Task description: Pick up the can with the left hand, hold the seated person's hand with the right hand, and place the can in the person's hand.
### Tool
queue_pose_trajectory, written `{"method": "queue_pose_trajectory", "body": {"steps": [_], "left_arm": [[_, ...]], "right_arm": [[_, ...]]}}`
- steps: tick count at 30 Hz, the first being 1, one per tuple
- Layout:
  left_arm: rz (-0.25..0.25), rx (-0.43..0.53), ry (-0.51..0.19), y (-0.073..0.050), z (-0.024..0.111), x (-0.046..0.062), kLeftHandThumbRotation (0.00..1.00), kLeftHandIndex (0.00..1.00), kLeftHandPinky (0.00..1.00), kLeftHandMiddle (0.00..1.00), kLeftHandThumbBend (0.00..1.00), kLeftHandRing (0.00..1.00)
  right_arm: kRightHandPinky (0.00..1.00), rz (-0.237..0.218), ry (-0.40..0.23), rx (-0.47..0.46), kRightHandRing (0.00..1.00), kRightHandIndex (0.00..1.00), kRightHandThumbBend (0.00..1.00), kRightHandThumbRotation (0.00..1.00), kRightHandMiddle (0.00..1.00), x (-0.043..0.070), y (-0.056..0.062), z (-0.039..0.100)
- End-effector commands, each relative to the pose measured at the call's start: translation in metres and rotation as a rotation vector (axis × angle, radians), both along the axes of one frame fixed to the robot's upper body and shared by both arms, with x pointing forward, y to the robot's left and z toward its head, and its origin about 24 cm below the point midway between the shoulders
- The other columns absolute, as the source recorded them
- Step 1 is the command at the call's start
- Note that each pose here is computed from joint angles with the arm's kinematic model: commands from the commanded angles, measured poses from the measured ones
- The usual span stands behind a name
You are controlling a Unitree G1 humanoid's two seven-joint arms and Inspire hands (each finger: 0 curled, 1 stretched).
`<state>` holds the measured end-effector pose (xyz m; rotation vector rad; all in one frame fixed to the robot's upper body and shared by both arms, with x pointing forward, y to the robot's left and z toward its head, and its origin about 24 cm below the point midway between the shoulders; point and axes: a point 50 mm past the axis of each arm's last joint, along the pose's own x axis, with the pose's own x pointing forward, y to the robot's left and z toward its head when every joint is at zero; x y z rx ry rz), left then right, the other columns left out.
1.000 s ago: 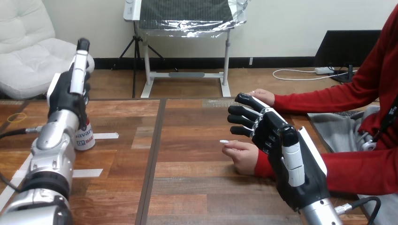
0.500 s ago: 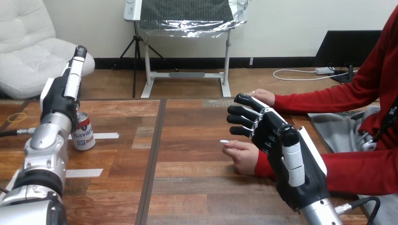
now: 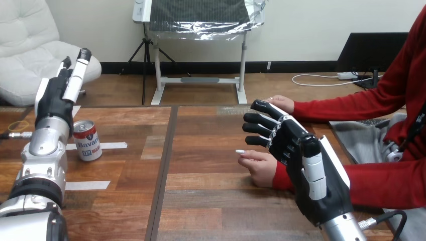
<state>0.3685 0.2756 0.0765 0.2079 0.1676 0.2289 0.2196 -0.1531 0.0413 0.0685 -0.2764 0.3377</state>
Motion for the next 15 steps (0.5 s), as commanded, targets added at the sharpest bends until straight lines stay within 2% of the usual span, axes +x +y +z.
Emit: {"method": "queue_pose_trajectory", "body": {"steps": [1, 8, 11, 12, 15], "left_arm": [[0.002, 0.061, -0.097, 0.0022, 0.0343, 0.0126, 0.89, 1.0, 1.0, 1.0, 0.57, 1.0], [0.042, 0.119, -0.069, 0.0067, 0.0323, 0.0107, 0.87, 0.97, 1.0, 0.98, 0.62, 1.0], [0.049, 0.13, -0.063, 0.0082, 0.0313, 0.0098, 0.76, 0.98, 1.0, 0.99, 0.65, 1.0], [0.05, 0.129, -0.063, 0.0084, 0.0312, 0.0097, 0.65, 0.99, 1.0, 0.99, 0.68, 1.0], [0.055, 0.155, -0.052, 0.0089, 0.0311, 0.0096, 0.52, 1.0, 1.0, 1.0, 0.73, 1.0]], "right_arm": [[0.75, 0.009, -0.105, 0.006, 0.8, 0.85, 0.89, 1.0, 0.81, 0.0109, 0.0012, 0.022], [0.75, 0.012, -0.109, 0.008, 0.8, 0.85, 0.9, 1.0, 0.8, 0.0119, 0.0023, 0.0226], [0.74, 0.012, -0.109, 0.007, 0.79, 0.85, 0.89, 1.0, 0.8, 0.0122, 0.0024, 0.0227], [0.74, 0.012, -0.108, 0.006, 0.79, 0.84, 0.89, 1.0, 0.8, 0.0123, 0.0024, 0.0227], [0.73, 0.014, -0.108, 0.007, 0.79, 0.84, 0.89, 1.0, 0.8, 0.0123, 0.0022, 0.0226]]}}
